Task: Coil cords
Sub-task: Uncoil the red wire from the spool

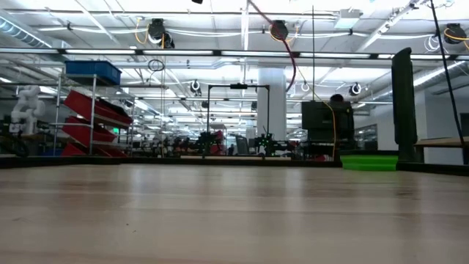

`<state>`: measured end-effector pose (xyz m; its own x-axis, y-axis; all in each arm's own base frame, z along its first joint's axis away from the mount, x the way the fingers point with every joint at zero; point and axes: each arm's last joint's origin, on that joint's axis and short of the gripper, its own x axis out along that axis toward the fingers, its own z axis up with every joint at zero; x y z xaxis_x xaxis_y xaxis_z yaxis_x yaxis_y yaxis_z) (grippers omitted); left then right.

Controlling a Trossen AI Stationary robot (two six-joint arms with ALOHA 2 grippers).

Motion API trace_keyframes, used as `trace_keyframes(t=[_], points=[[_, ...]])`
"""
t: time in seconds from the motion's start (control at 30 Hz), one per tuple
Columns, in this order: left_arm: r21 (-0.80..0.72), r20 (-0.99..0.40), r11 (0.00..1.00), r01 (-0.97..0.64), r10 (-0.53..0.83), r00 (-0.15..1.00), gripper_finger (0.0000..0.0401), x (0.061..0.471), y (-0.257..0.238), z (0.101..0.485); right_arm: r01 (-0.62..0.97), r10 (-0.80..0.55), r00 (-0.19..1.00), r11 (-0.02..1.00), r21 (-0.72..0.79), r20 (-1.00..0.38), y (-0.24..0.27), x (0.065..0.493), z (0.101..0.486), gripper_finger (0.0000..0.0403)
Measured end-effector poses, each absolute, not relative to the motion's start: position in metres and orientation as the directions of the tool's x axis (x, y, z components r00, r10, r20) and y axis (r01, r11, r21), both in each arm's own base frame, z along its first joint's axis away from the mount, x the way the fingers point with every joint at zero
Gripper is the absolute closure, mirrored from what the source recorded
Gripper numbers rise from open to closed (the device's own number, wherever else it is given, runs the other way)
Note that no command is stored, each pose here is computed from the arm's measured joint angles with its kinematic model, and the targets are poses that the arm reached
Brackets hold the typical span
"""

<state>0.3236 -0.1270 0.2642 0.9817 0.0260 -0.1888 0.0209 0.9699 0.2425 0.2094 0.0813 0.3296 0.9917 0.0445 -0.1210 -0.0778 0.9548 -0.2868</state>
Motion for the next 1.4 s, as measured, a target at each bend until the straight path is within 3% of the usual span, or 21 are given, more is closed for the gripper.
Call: trace_keyframes(t=[0.47,0.83,1.4], points=[[0.256,-0.184,0.965,-0.050,0.100,0.978,0.0280,0.326,-0.122,0.263,-0.079,0.045,0.991,0.954,-0.288,-0.123,0.081,0.209,0.329,0.0403],[0.268,-0.187,0.958,-0.102,0.155,0.970,0.0194,0.328,-0.119,0.260,-0.081,0.047,0.991,0.954,-0.289,-0.125,0.081,0.209,0.329,0.0403],[0.284,-0.221,0.953,-0.110,0.176,0.959,0.0191,0.337,-0.113,0.246,-0.087,0.048,0.989,0.952,-0.293,-0.137,0.081,0.209,0.328,0.0403]])
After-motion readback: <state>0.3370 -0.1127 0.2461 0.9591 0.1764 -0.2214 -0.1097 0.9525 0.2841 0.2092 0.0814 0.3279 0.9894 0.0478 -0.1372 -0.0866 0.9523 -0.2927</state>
